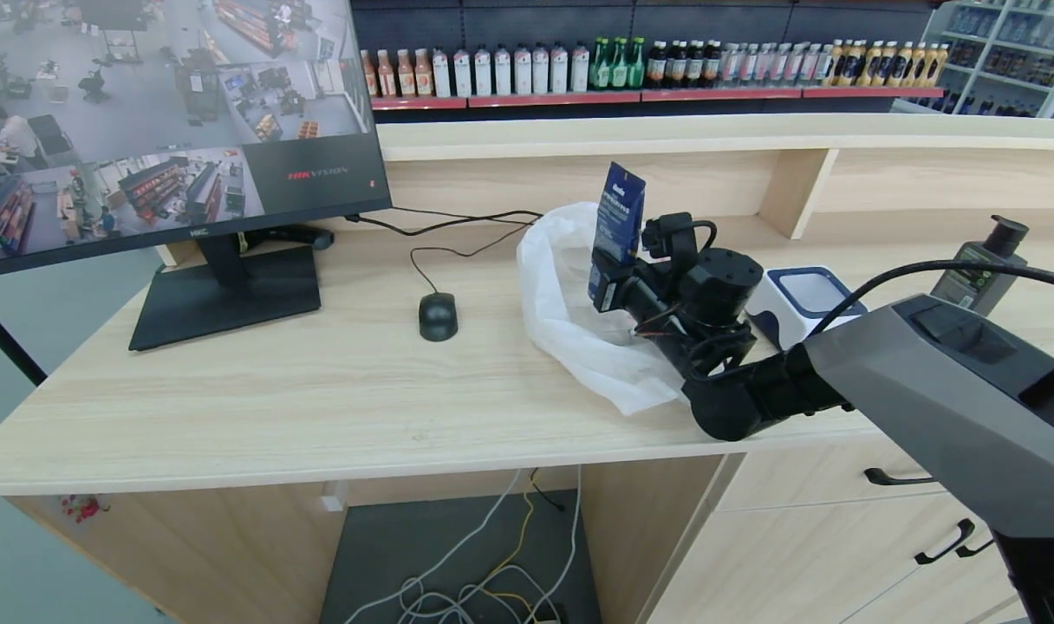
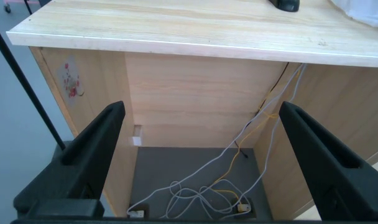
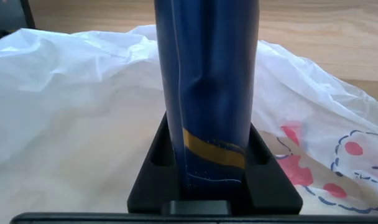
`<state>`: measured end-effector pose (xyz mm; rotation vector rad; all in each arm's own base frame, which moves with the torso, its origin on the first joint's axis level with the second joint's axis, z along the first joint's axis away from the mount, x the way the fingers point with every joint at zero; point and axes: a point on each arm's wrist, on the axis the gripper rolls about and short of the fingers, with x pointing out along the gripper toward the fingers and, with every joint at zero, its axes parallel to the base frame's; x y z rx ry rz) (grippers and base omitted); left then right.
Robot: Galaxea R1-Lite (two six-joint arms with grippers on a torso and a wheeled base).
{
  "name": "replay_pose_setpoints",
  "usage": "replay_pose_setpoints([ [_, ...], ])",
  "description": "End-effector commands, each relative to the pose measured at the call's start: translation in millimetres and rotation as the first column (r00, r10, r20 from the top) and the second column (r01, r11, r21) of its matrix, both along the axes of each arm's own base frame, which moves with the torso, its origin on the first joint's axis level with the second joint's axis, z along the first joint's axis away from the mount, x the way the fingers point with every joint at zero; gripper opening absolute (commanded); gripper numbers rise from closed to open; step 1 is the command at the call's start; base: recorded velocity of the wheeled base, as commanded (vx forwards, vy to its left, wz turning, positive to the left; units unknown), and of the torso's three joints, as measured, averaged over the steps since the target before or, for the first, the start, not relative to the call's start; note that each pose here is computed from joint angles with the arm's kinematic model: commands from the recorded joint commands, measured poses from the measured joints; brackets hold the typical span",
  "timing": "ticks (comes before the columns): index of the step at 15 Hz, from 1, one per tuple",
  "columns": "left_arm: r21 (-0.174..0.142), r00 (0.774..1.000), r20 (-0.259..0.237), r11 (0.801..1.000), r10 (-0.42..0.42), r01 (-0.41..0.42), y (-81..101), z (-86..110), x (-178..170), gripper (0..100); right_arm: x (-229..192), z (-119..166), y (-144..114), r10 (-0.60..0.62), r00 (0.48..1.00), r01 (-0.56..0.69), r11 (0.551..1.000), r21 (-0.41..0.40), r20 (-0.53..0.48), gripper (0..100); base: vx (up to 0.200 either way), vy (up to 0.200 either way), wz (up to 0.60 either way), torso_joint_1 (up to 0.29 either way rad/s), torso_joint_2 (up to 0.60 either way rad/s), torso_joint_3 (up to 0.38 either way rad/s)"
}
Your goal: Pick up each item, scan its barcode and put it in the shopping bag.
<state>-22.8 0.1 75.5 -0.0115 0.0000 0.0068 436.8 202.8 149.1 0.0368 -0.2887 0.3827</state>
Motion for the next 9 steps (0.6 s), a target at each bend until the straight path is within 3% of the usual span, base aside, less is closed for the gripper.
replay_pose_setpoints([
  [1,-0.001,1.0,0.0,1.0,0.001,-0.001,0.0,0.0,0,100,2,-7,2,-0.005,1.0,0.005,1.0,-0.005,-0.014,0,0.0,0.0,0.0,0.0,0.0,0.0],
  [9,-0.001,1.0,0.0,1.0,0.001,-0.001,0.0,0.0,0,100,4,-19,3,-0.019,0.999,0.018,1.0,-0.012,-0.034,0,0.0,0.0,0.0,0.0,0.0,0.0],
])
